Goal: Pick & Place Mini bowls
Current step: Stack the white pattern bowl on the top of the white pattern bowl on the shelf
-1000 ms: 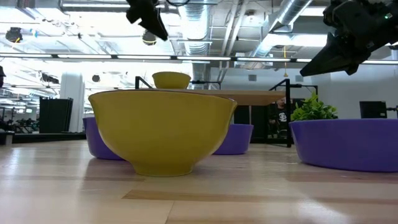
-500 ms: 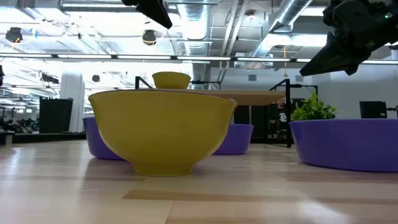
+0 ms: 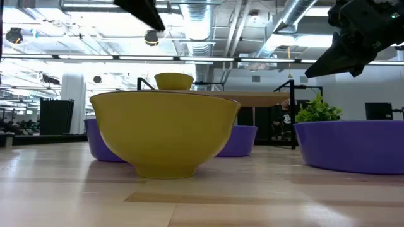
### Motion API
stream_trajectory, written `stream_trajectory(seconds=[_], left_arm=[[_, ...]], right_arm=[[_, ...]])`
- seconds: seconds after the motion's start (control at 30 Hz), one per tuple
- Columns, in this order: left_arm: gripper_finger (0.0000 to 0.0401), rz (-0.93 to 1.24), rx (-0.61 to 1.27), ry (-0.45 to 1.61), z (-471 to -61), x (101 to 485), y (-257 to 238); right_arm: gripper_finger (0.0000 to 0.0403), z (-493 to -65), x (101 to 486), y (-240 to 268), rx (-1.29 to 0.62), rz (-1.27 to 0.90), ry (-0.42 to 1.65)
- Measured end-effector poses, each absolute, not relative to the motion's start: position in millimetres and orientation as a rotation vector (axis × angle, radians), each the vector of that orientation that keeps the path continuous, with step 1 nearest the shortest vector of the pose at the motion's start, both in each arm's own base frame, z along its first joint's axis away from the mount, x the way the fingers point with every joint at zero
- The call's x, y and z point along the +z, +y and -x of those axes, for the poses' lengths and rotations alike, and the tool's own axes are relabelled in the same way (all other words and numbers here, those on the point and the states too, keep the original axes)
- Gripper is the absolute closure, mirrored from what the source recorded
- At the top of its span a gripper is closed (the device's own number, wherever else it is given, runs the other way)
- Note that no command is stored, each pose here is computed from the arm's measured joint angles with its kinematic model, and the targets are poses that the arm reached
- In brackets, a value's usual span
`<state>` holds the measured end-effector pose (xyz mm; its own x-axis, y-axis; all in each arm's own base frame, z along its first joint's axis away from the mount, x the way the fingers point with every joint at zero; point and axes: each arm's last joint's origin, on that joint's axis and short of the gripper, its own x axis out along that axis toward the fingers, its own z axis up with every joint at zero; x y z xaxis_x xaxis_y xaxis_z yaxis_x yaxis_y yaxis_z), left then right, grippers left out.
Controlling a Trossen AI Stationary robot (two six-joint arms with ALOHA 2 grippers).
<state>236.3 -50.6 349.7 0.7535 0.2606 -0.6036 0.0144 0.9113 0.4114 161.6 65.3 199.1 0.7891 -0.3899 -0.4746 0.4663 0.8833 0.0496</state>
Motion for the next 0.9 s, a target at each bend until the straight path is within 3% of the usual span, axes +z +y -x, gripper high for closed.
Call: stream_trajectory(seconds=[0.47,0.9], left_arm=[[0.0251,-0.531,0.085,0.685,-244.0,266.1,-56.6],[0.0251,-0.535,0.116,0.627,-242.2,236.8,-55.0]], right_arm=[[0.0403,-161.7,199.2,65.4,-0.463,-0.168,0.473],[0.0403,-160.7,197.9,64.7,-0.470,-0.153,0.486]])
